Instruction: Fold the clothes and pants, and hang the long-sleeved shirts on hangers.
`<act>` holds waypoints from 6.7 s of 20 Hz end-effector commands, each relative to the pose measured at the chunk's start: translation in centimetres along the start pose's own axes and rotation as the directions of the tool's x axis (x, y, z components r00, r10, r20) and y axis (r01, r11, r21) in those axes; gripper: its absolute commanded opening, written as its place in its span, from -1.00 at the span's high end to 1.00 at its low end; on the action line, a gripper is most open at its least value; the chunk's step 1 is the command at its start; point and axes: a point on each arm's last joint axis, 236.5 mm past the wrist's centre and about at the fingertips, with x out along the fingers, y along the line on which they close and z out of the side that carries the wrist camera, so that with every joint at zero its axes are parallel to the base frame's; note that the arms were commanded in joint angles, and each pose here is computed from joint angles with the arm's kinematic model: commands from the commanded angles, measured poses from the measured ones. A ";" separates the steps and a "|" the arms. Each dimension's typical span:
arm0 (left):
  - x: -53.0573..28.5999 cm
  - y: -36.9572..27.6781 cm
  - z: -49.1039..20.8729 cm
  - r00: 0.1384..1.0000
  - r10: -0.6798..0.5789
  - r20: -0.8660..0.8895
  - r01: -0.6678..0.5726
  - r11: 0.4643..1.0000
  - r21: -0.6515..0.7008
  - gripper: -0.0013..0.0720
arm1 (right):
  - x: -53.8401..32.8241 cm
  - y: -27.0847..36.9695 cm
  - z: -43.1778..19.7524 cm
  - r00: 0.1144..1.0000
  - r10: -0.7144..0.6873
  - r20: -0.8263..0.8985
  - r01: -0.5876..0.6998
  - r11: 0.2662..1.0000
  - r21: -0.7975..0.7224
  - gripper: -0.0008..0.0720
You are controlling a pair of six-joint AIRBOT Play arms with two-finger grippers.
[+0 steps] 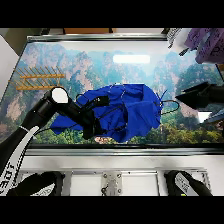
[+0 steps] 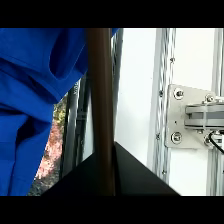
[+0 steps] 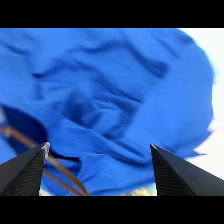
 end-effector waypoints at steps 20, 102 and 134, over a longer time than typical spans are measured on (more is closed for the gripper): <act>0.0 0.0 -0.1 1.000 -0.002 -0.002 0.002 1.000 0.000 0.94 | 6.3 5.7 -4.0 0.829 0.559 -0.011 -0.556 0.823 -0.114 -1.00; -3.1 8.2 -4.6 0.658 0.669 0.346 0.273 0.216 -0.937 -0.79 | 4.0 8.0 1.2 0.872 0.469 0.142 -0.406 0.853 -0.330 0.97; 6.4 7.8 2.7 0.766 0.529 0.365 0.304 0.202 -0.931 -0.70 | 4.1 7.6 1.5 0.882 0.446 0.154 -0.395 0.876 -0.275 0.96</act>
